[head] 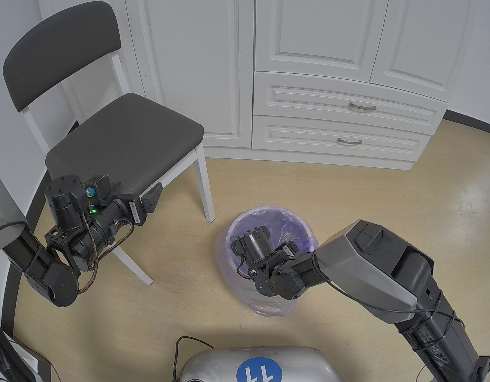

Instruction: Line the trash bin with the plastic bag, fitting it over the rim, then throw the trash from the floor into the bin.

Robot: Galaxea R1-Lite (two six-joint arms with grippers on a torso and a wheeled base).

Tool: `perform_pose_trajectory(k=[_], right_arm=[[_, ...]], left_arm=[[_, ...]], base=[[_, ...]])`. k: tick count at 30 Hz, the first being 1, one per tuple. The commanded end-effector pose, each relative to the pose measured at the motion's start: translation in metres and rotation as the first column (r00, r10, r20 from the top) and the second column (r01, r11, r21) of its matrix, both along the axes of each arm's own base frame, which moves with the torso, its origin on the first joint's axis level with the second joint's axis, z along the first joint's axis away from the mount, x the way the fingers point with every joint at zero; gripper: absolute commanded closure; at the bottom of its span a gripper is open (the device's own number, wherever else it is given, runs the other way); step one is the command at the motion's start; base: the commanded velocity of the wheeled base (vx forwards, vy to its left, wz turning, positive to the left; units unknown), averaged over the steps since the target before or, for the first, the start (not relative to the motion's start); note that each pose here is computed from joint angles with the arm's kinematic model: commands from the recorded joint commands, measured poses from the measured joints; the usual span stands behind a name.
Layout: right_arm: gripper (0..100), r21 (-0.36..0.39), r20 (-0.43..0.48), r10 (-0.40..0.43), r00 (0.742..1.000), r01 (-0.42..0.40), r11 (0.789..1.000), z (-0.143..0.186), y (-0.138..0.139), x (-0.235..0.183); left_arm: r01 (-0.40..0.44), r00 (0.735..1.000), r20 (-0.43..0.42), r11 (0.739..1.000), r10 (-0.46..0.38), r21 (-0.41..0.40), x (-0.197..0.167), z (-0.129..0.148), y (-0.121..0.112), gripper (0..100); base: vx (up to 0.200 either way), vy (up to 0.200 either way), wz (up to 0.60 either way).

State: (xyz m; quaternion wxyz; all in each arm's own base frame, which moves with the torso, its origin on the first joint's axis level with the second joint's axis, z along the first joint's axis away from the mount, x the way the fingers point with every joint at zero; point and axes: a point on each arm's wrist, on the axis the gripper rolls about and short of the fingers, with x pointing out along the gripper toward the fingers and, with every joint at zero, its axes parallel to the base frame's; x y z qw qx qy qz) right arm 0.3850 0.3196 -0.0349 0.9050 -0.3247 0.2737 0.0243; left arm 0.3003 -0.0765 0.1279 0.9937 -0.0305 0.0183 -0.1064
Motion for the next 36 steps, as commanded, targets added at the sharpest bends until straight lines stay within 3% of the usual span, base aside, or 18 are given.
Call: perform_pose_trajectory(k=[1, 13, 25, 36], right_arm=[[0, 0.014, 0.02, -0.023, 1.0, 0.023, 1.0, 0.003, -0.005, 0.01], [0, 0.101, 0.119, -0.012, 0.993, 0.0, 0.995, -0.004, 0.013, 0.017], [0, 0.093, 0.109, 0.023, 0.994, -0.033, 0.995, -0.011, 0.025, 0.006], [0, 0.097, 0.112, 0.008, 0.994, -0.019, 0.995, 0.026, 0.009, -0.002]], left_arm=[[-0.001, 1.0, 0.001, 1.0, 0.001, 0.0, 0.0, 0.0, 0.0, 0], [-0.001, 1.0, 0.0, 1.0, 0.001, 0.001, 0.0, 0.0, 0.0, 0], [-0.001, 1.0, -0.002, 1.0, 0.001, 0.0, 0.0, 0.0, 0.0, 0], [0.001, 1.0, -0.003, 1.0, -0.001, 0.01, -0.002, -0.001, 0.0, 0]], base=[[0.0, 0.0, 0.0], [0.0, 0.0, 0.0], [0.0, 0.0, 0.0], [0.0, 0.0, 0.0]])
